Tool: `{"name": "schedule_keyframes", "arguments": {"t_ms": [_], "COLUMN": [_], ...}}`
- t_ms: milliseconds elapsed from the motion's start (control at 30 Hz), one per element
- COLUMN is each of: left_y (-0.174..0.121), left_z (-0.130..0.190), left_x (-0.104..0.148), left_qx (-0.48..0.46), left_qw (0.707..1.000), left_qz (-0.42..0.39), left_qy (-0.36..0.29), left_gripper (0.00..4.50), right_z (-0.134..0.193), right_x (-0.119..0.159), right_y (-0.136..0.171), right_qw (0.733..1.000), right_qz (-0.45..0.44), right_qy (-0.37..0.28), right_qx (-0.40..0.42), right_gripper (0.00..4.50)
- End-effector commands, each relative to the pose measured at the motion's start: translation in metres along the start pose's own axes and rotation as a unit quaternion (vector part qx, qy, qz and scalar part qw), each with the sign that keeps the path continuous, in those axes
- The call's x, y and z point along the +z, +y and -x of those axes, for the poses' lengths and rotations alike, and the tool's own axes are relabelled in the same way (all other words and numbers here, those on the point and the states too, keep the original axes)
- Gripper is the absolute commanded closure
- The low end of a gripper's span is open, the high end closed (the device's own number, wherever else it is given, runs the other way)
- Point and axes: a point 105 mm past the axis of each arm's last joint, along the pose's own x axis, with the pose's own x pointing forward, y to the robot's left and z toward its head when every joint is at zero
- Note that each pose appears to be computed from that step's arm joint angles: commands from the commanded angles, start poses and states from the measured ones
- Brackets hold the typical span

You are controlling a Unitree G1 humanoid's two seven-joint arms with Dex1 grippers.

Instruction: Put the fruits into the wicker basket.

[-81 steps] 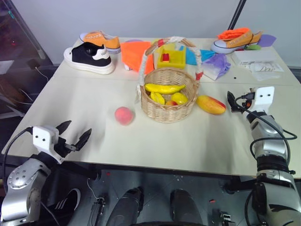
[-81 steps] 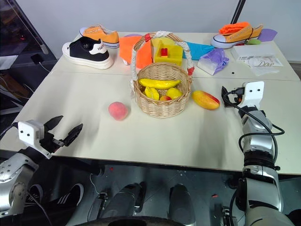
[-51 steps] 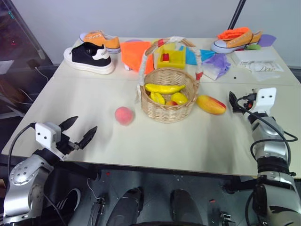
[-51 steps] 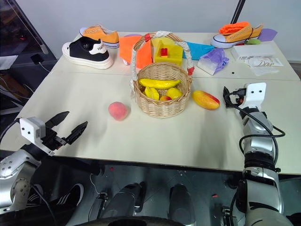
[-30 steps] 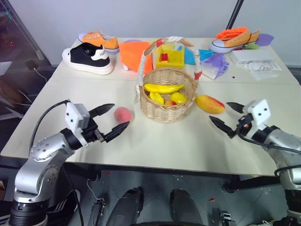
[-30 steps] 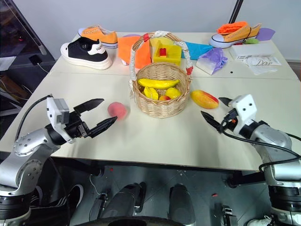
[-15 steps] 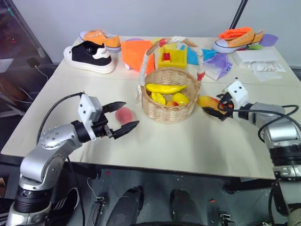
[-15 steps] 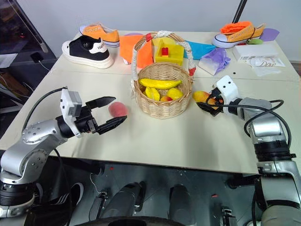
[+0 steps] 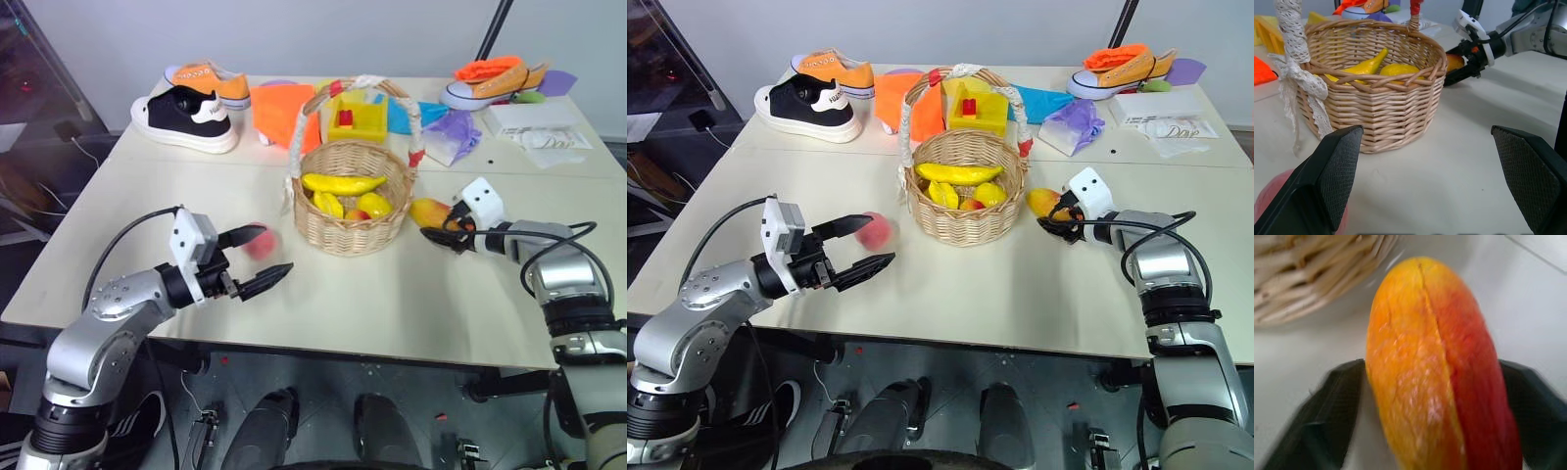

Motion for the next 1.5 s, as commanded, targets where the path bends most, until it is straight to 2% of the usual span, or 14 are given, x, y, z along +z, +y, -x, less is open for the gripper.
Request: {"name": "schedule_keyframes", "arguments": {"t_ms": [33,167,333,467,567,633,767,900,1033,1267,1367,1433,1500], "left_y": [0.000,0.000,0.004,0.010,0.013,0.013,0.015,0.017,0.017,0.013,0.013,0.014,0.017], "left_z": [0.001,0.000,0.004,0.012,0.013,0.011,0.009,0.008,0.010,0.009,0.010,0.013,0.015], "left_x": [0.009,0.009,0.007,0.006,0.005,0.007,0.008,0.010,0.009,0.009,0.007,0.006,0.005], "left_qx": [0.002,0.001,0.013,0.043,0.054,0.054,0.053,0.059,0.075,0.092,0.099,0.107,0.115], "left_qw": [1.000,1.000,1.000,0.998,0.997,0.997,0.997,0.996,0.995,0.993,0.993,0.992,0.991], "left_qz": [-0.022,-0.020,-0.021,-0.012,-0.017,-0.017,-0.020,-0.025,-0.021,-0.024,-0.023,-0.022,-0.023], "left_qy": [-0.016,-0.018,-0.019,-0.036,-0.044,-0.052,-0.051,-0.056,-0.062,-0.068,-0.064,-0.064,-0.060], "left_gripper": [0.00,0.00,0.00,0.00,0.00,0.00,0.00,0.00,0.00,0.00,0.00,0.00,0.00], "right_z": [0.007,0.017,0.061,0.096,0.104,0.104,0.091,0.051,0.017,-0.022,-0.025,-0.023,-0.015], "right_x": [0.020,0.021,0.028,0.051,0.066,0.077,0.102,0.131,0.152,0.161,0.166,0.166,0.164], "right_y": [-0.004,-0.004,-0.005,0.028,0.046,0.066,0.092,0.098,0.102,0.105,0.102,0.104,0.110], "right_qw": [0.999,0.999,0.997,0.990,0.986,0.980,0.973,0.970,0.966,0.964,0.962,0.961,0.957], "right_qz": [0.010,-0.002,-0.013,-0.038,-0.034,-0.033,-0.016,0.019,-0.001,0.054,0.031,0.022,0.023], "right_qy": [-0.040,-0.050,-0.072,-0.131,-0.154,-0.171,-0.189,-0.223,-0.252,-0.256,-0.269,-0.271,-0.276], "right_qx": [-0.011,-0.015,-0.024,0.032,0.050,0.093,0.132,0.092,0.063,0.038,0.039,0.053,0.081], "right_gripper": [1.77,1.77,1.77,1.77,1.77,1.77,1.77,1.77,1.77,1.77,0.85,0.01,0.01]}}
